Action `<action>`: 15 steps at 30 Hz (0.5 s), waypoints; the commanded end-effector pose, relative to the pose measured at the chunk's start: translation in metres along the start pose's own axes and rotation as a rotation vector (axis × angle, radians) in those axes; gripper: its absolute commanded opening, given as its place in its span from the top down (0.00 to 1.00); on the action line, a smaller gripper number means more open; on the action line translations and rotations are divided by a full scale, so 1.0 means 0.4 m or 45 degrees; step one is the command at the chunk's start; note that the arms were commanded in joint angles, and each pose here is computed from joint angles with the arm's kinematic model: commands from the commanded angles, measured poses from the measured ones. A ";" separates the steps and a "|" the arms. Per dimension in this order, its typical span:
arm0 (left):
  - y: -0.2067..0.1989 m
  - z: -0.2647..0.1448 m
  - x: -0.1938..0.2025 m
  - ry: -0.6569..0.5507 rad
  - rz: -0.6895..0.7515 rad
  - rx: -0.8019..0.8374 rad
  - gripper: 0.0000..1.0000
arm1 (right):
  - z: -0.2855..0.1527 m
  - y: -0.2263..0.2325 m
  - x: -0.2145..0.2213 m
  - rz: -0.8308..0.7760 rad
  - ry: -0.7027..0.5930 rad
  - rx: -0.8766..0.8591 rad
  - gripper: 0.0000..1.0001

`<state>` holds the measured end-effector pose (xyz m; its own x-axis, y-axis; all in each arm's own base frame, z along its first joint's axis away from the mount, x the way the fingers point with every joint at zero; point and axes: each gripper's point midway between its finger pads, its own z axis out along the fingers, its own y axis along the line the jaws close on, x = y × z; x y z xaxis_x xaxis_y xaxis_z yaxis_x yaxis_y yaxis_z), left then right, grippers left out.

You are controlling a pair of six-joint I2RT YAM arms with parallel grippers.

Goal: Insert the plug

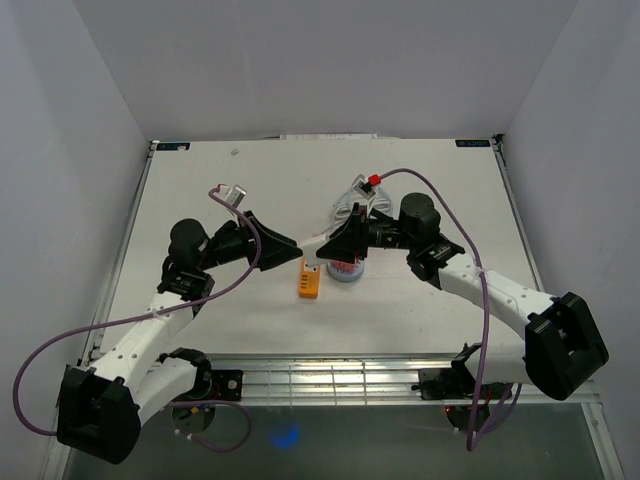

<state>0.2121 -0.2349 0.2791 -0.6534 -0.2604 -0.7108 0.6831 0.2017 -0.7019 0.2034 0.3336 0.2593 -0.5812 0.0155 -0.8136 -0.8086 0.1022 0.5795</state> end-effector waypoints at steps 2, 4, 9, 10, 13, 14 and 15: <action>-0.038 0.001 -0.007 -0.028 0.040 0.090 0.15 | 0.005 0.058 -0.056 -0.067 -0.076 -0.143 0.92; -0.037 0.004 -0.004 -0.030 0.041 0.095 0.15 | 0.008 0.064 -0.058 -0.060 -0.078 -0.166 0.92; -0.023 0.017 -0.003 -0.029 0.025 0.085 0.16 | 0.010 0.067 -0.057 -0.048 -0.079 -0.184 0.92; -0.027 0.021 -0.004 -0.029 0.029 0.094 0.16 | 0.011 0.066 -0.055 -0.043 -0.077 -0.185 0.92; -0.031 0.034 -0.003 -0.027 0.030 0.106 0.18 | 0.013 0.064 -0.049 -0.036 -0.070 -0.189 0.92; -0.030 0.038 -0.002 -0.024 0.029 0.106 0.18 | 0.012 0.066 -0.047 -0.035 -0.074 -0.198 0.92; -0.032 0.042 -0.004 -0.023 0.031 0.110 0.18 | 0.013 0.068 -0.047 -0.036 -0.076 -0.202 0.92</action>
<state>0.2094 -0.2486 0.2783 -0.6630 -0.2610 -0.7016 0.6925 0.1421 -0.7073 0.1981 0.3405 0.2738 -0.6002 0.0402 -0.7989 -0.7994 0.0031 0.6008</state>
